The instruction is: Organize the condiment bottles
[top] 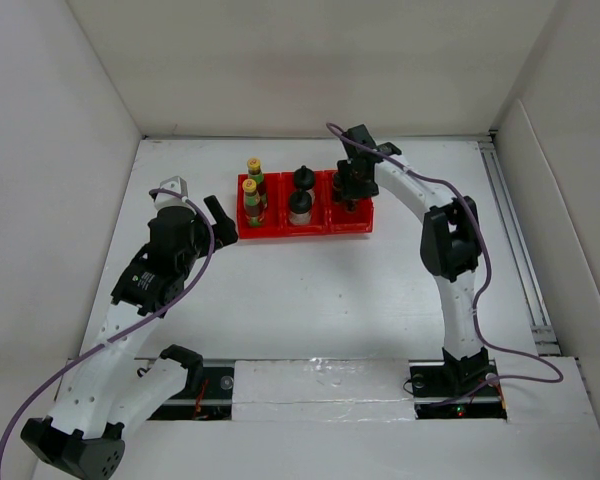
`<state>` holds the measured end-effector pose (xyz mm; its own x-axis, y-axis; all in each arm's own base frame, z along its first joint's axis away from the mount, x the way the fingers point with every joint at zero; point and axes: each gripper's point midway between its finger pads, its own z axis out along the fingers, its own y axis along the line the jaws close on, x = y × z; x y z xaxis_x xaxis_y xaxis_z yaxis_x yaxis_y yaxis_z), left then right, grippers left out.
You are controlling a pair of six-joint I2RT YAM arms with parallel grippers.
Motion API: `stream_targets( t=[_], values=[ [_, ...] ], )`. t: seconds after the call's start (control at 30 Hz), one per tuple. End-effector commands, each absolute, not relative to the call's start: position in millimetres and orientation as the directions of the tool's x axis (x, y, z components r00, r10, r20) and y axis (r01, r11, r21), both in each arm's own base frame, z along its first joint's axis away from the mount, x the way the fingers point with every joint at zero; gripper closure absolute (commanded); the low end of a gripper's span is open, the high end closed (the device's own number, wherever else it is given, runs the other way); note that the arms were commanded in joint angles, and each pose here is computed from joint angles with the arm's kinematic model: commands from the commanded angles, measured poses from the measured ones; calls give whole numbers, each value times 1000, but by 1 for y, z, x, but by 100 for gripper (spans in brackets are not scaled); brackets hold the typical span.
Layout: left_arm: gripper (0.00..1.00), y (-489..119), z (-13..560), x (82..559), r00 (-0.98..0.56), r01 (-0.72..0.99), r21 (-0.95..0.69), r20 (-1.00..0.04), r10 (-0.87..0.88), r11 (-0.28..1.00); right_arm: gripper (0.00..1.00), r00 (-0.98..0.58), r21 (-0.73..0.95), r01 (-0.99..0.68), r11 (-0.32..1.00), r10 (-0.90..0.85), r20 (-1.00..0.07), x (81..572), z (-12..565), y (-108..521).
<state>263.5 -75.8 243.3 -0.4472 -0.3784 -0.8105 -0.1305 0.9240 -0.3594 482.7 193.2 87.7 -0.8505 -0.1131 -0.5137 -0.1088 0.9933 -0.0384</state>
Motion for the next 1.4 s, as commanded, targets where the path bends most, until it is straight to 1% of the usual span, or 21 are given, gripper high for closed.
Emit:
stream_targets(
  t=[0.0,0.07,0.13,0.17,0.4,0.63,0.73,0.77,0.8,0.87,0.93,0.97,1.0,1.03,1.1,1.13,1.17,1.23,1.37],
  values=[
    [1,-75,250,267,-420,-131,-372,-819,-392,919,44,-809,-30,-97,995,-97,-580,497,116,190],
    [1,-75,251,267,-418,-131,-373,-819,-392,919,43,-805,-29,-95,995,-94,-585,496,120,190],
    [1,-75,251,267,-418,-131,-373,-819,-392,919,34,-802,-22,-100,995,-94,-590,495,125,190],
    [1,-75,251,267,-419,-130,-372,-820,-391,919,33,-799,-19,-100,995,-92,-594,495,128,190],
    [1,-74,249,267,-420,-135,-371,-818,-392,919,32,-778,-3,-99,995,-80,-623,488,157,188],
    [1,-72,251,267,-413,-150,-370,-819,-398,917,32,-720,57,-128,990,-54,-692,467,215,186],
    [1,-67,252,267,-401,-173,-364,-823,-403,915,32,-691,54,-117,992,-42,-722,448,242,174],
    [1,-65,252,266,-397,-181,-365,-823,-407,913,32,-701,41,-120,992,-55,-711,436,235,174],
    [1,-64,254,266,-390,-187,-367,-824,-412,911,32,-659,47,-124,991,-47,-751,422,260,172],
    [1,-61,255,265,-379,-200,-364,-827,-415,909,32,-633,60,-134,989,-39,-774,402,270,172],
    [1,-56,259,263,-356,-221,-370,-830,-428,902,31,-563,72,-162,984,-32,-826,353,293,170],
    [1,-55,260,263,-353,-220,-373,-831,-430,902,31,-556,76,-163,984,-28,-831,354,295,170],
    [1,-53,263,261,-346,-227,-373,-832,-433,900,30,-562,56,-157,986,-43,-826,339,285,164],
    [1,-51,263,260,-339,-241,-375,-832,-439,895,30,-508,91,-173,981,-10,-862,316,309,161],
    [1,-47,270,257,-317,-246,-385,-836,-449,890,29,-481,95,-161,982,6,-877,294,315,149],
    [1,-45,273,255,-304,-249,-389,-838,-453,887,25,-444,118,-176,977,28,-896,272,324,140],
    [1,-43,279,252,-288,-246,-397,-841,-458,884,13,-425,130,-179,975,42,-904,263,328,135],
    [1,-36,288,247,-264,-261,-396,-848,-460,880,0,-374,169,-201,965,84,-924,238,338,120],
    [1,-20,306,231,-208,-291,-401,-860,-467,868,0,-365,170,-214,962,83,-927,203,343,95]
  ],
)
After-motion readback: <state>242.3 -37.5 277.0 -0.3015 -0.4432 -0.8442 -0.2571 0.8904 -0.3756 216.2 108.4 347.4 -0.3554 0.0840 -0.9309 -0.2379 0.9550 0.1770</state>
